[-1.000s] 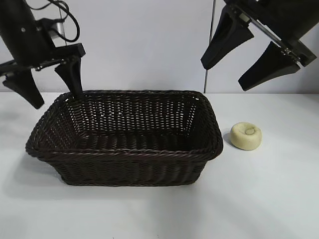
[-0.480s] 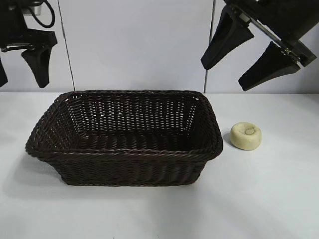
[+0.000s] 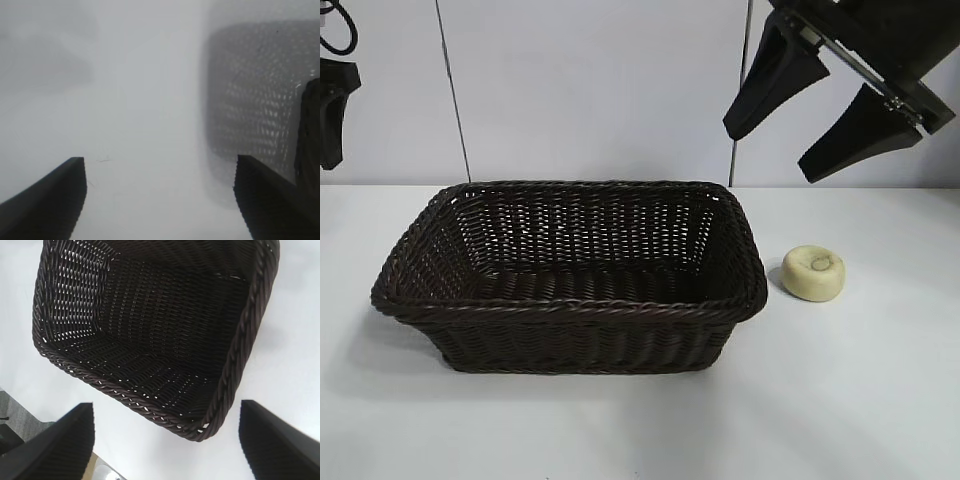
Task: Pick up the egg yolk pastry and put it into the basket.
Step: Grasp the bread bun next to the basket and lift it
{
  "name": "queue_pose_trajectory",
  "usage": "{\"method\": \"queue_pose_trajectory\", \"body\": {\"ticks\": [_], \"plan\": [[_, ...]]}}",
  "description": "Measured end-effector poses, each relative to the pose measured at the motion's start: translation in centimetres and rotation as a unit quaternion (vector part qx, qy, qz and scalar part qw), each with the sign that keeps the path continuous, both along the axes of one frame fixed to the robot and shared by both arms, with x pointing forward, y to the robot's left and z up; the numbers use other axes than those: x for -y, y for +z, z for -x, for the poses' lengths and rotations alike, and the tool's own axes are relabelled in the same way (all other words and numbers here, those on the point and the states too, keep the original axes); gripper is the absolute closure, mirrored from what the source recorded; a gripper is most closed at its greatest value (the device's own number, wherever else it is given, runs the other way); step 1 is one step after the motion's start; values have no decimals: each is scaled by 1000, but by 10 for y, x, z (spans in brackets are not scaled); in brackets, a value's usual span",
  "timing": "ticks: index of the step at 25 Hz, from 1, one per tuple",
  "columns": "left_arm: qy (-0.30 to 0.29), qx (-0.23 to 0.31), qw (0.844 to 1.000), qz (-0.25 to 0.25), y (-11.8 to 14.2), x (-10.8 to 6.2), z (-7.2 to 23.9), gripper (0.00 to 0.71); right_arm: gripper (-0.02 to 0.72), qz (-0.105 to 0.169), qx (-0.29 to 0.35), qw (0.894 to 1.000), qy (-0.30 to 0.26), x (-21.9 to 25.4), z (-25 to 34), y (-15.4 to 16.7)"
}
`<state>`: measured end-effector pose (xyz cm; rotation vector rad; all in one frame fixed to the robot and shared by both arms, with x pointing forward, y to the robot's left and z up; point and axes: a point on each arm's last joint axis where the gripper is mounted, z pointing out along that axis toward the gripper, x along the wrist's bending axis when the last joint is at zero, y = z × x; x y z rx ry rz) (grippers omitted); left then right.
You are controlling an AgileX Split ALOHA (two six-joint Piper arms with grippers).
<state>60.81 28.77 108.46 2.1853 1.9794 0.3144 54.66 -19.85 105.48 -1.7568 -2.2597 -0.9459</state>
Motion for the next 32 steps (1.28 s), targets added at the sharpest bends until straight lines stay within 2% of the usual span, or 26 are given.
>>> {"method": "queue_pose_trajectory", "body": {"ticks": [6, 15, 24, 32], "plan": [[0, 13, 1000, 1, 23, -3, 65, 121, 135, 0, 0, 1000, 0, 0, 0, 0], [0, 36, 999, 2, 25, -7, 173, 121, 135, 0, 0, 1000, 0, 0, 0, 0], [0, 88, 996, 7, -5, -11, 271, 121, 135, 0, 0, 1000, 0, 0, 0, 0], [-1, 156, 987, 28, -43, -10, 310, 121, 135, 0, 0, 1000, 0, 0, 0, 0]]}}
